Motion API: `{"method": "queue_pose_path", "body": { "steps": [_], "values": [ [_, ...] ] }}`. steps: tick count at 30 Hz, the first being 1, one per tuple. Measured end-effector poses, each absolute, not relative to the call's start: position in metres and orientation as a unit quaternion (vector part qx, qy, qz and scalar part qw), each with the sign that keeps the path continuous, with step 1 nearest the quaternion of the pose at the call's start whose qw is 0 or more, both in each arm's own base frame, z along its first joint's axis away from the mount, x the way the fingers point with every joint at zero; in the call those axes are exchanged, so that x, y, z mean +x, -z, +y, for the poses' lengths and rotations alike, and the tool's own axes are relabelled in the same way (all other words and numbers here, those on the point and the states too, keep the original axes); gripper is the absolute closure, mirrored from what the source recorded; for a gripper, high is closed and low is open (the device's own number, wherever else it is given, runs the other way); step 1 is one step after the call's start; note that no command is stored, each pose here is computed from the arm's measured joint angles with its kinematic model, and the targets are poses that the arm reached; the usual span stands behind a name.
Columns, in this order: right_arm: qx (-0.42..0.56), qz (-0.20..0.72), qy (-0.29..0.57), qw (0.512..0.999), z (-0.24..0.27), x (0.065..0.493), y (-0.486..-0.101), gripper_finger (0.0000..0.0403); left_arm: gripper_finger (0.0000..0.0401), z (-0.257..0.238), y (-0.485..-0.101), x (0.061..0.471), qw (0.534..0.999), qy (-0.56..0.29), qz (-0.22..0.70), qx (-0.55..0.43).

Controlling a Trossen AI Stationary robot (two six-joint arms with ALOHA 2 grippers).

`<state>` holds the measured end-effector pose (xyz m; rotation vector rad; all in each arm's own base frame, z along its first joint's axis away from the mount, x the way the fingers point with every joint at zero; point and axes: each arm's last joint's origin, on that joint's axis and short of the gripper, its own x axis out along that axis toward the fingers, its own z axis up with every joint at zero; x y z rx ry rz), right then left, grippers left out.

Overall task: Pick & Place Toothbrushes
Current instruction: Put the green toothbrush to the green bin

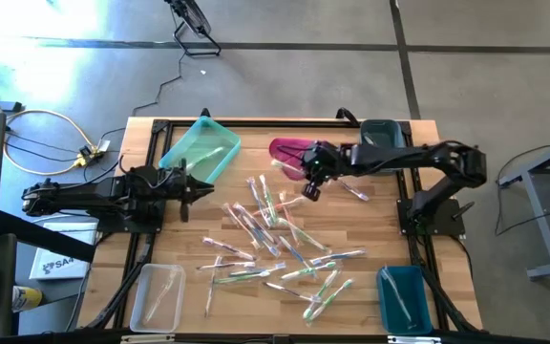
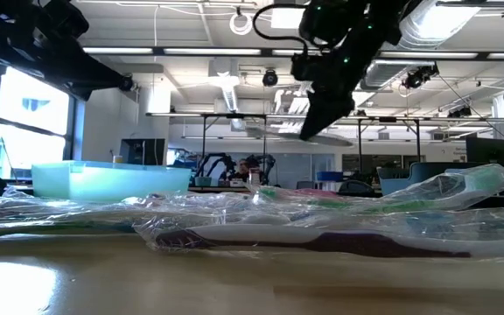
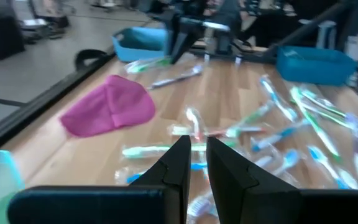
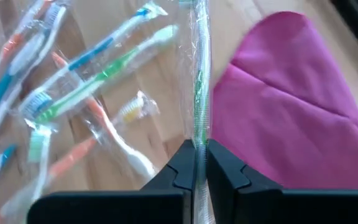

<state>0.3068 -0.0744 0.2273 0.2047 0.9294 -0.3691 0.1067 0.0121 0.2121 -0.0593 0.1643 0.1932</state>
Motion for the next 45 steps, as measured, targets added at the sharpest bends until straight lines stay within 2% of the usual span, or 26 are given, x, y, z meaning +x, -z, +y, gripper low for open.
{"method": "queue_pose_path", "body": {
  "steps": [5, 13, 22, 27, 33, 36, 45],
  "values": [
    [0.111, 0.450, 0.192, 0.865, -0.068, 0.288, -0.228, 0.0390, 0.0351, 0.013, -0.214, 0.107, 0.990, -0.114, 0.074, -0.028],
    [0.134, 0.449, 0.253, 0.846, -0.054, 0.259, -0.203, 0.0390, 0.0351, 0.014, -0.216, 0.108, 0.989, -0.130, 0.060, -0.026],
    [0.153, 0.345, 0.247, 0.892, -0.039, 0.253, -0.178, 0.0390, 0.0351, 0.016, -0.213, 0.122, 0.987, -0.138, 0.074, -0.025],
    [0.157, 0.214, 0.224, 0.938, -0.040, 0.257, -0.175, 0.0390, 0.0351, 0.017, -0.208, 0.134, 0.986, -0.139, 0.093, -0.023],
    [0.121, 0.108, 0.133, 0.978, -0.045, 0.263, -0.194, 0.0390, 0.0351, 0.018, -0.207, 0.151, 0.987, -0.138, 0.080, -0.017],
    [0.108, 0.094, 0.092, 0.985, -0.048, 0.263, -0.197, 0.0390, 0.0351, 0.019, -0.208, 0.161, 0.990, -0.129, 0.060, 0.003],
    [0.094, 0.116, 0.085, 0.985, -0.048, 0.262, -0.194, 0.0390, 0.0352, 0.020, -0.209, 0.181, 0.991, -0.125, 0.011, 0.049]
  ]
}}
